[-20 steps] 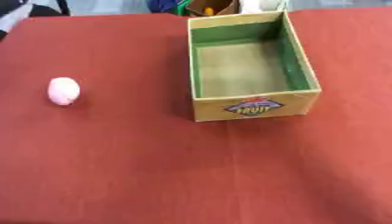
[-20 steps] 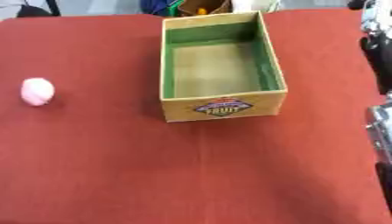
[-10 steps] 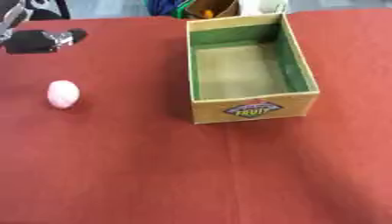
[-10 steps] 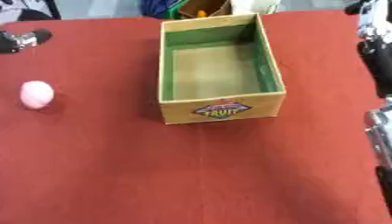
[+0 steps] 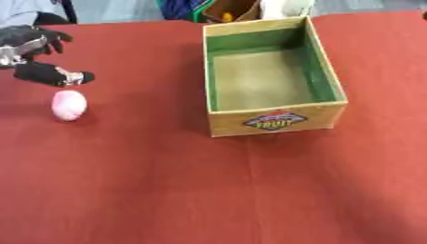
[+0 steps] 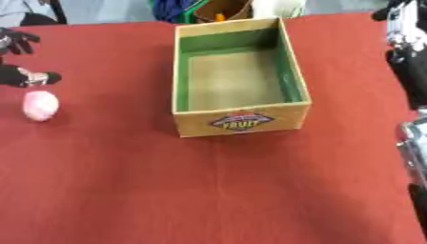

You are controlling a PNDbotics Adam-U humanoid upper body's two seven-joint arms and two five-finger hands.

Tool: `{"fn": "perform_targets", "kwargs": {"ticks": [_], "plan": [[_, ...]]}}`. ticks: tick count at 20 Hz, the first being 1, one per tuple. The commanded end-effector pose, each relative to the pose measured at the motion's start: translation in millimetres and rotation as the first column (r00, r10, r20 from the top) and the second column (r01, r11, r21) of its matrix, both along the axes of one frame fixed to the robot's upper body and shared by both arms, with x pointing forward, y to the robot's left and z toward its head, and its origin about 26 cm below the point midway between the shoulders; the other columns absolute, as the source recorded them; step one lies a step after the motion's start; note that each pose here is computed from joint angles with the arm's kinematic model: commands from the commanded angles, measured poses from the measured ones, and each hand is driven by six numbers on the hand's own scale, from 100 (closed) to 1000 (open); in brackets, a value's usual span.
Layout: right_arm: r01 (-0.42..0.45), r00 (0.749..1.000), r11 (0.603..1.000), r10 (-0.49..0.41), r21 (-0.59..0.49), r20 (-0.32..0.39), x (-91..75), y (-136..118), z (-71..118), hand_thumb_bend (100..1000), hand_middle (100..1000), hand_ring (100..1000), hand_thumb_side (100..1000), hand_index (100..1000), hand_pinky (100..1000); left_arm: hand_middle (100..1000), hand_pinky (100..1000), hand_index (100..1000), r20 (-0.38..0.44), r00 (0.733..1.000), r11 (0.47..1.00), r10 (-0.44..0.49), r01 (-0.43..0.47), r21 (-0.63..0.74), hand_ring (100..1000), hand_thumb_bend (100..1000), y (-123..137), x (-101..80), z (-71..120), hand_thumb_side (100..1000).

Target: Pick up objects on the table and place them in the box.

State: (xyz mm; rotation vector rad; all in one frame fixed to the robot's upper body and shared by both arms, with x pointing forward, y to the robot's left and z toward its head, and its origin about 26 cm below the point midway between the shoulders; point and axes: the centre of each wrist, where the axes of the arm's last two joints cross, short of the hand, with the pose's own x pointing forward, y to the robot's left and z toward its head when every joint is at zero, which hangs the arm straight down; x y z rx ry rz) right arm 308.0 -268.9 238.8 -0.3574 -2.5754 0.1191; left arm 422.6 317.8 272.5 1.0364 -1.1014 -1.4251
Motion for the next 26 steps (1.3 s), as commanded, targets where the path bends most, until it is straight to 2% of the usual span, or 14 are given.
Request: {"fn": "perform_targets", "kwargs": {"ticks": [1, 7, 11, 13, 16, 21, 26], "plan": [[-0.006, 1.000, 1.000, 0.006, -0.026, 0.030, -3.7, -1, 9.1, 100, 562, 638, 447, 782, 530, 787, 651, 1000, -0.023, 0.999, 0.998, 0.027, -0.025, 0.061, 838, 617, 7, -4.1, 17.1, 688], [-0.010, 0.999, 1.000, 0.011, -0.027, 0.031, -3.5, 0, 9.9, 100, 562, 638, 446, 782, 531, 800, 650, 1000, -0.144, 0.988, 0.995, 0.047, -0.034, 0.089, 839, 641, 15, -0.2, 8.0, 653], [-0.009, 0.999, 1.000, 0.010, -0.026, 0.030, -3.6, -1, 9.7, 100, 561, 638, 445, 782, 531, 792, 641, 988, -0.190, 0.978, 0.994, 0.084, -0.069, 0.083, 832, 642, 24, 3.7, -2.3, 640], [-0.008, 1.000, 1.000, 0.009, -0.025, 0.029, -3.6, -1, 9.3, 100, 561, 638, 445, 782, 530, 783, 634, 978, -0.203, 0.974, 0.993, 0.099, -0.084, 0.081, 827, 625, 28, 5.3, -6.2, 629], [-0.008, 1.000, 1.000, 0.009, -0.025, 0.029, -3.6, -1, 9.1, 100, 561, 639, 444, 783, 530, 773, 622, 968, -0.214, 0.968, 0.988, 0.131, -0.110, 0.108, 824, 554, 31, 7.3, -11.1, 611], [-0.007, 1.000, 1.000, 0.008, -0.023, 0.029, -3.6, -1, 9.0, 100, 561, 639, 443, 783, 531, 769, 611, 943, -0.229, 0.963, 0.985, 0.145, -0.118, 0.127, 814, 521, 32, 9.5, -17.7, 634], [-0.008, 1.000, 1.000, 0.009, -0.023, 0.024, -3.7, -1, 7.8, 100, 560, 639, 443, 783, 530, 762, 555, 929, -0.222, 0.958, 0.978, 0.179, -0.150, 0.144, 799, 489, 31, 11.9, -25.3, 644]]}}
